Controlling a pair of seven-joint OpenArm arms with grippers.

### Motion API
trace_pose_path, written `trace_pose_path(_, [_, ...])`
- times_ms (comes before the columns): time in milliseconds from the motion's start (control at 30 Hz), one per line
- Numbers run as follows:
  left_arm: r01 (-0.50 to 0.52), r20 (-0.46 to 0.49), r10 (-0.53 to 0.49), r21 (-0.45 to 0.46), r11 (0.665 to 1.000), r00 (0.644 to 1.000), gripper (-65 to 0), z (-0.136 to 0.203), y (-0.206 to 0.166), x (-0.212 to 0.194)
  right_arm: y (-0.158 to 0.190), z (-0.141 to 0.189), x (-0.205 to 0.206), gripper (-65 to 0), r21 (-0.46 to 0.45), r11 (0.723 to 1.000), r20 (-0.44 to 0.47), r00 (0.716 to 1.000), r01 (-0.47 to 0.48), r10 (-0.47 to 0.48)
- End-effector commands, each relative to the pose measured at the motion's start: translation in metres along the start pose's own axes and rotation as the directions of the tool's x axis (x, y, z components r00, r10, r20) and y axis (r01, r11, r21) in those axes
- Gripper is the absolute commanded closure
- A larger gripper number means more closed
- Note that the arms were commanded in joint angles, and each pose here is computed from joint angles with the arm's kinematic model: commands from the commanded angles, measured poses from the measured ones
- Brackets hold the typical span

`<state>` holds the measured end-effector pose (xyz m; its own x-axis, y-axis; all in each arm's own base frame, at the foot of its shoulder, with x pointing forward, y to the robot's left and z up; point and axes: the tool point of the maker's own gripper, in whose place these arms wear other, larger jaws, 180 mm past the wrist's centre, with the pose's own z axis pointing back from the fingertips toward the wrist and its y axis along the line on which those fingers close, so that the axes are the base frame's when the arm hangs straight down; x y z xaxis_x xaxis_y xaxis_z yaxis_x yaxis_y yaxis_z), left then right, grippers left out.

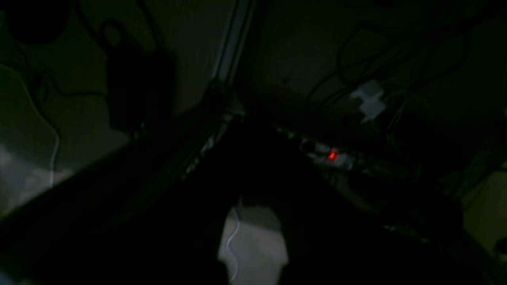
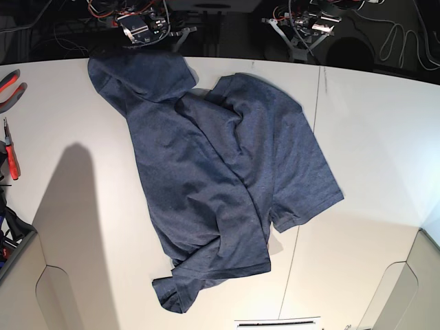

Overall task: Layout the t-shirt on the table in an organized manner, then fold the t-shirt properly
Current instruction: 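Lower both grippers from rest toward the crumpled blue t-shirt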

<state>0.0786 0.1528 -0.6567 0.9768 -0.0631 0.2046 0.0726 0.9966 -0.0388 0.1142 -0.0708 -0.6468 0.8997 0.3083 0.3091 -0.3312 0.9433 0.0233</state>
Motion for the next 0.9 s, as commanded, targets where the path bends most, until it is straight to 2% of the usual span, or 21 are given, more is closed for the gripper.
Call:
trace_pose_path(0, [0.000, 0.017, 0.000, -0.012, 1.000, 1.000, 0.0, 0.001, 0.002, 0.003, 0.004, 0.000, 0.002, 0.0, 0.002, 1.000, 0.015, 1.000, 0.004, -0.004])
trace_pose_path(100, [-0.010, 0.003, 0.010, -0.022, 1.000, 1.000, 0.0, 0.004, 0.003, -0.013, 0.012, 0.004, -0.020, 0.0, 0.013, 1.000, -0.016, 1.000, -0.024, 0.025])
trace_pose_path(200, [-0.079, -0.014, 0.079, -0.012, 0.997, 0.997, 0.0, 0.009, 0.009, -0.031, 0.019, 0.009, -0.042, 0.0, 0.013, 0.998, -0.039, 0.998, -0.054, 0.054])
trace_pose_path(433, [-0.075, 0.020, 0.075, 0.004, 0.997, 0.997, 0.0, 0.030, 0.022, -0.061, 0.032, 0.028, -0.085, 0.0, 0.027, 0.999, -0.059, 0.997, -0.044, 0.046])
trace_pose_path(700, [-0.041, 0.067, 0.040, 0.024, 0.999, 0.997, 0.0, 0.061, 0.044, -0.076, 0.018, 0.055, -0.111, 0.0, 0.008, 0.998, -0.026, 0.998, -0.063, 0.064])
trace_pose_path(867, [-0.013, 0.100, 0.010, 0.033, 0.999, 0.995, 0.0, 0.084, 0.057, -0.081, -0.004, 0.078, -0.124, 0.0, -0.036, 0.998, -0.003, 0.999, -0.053, 0.053])
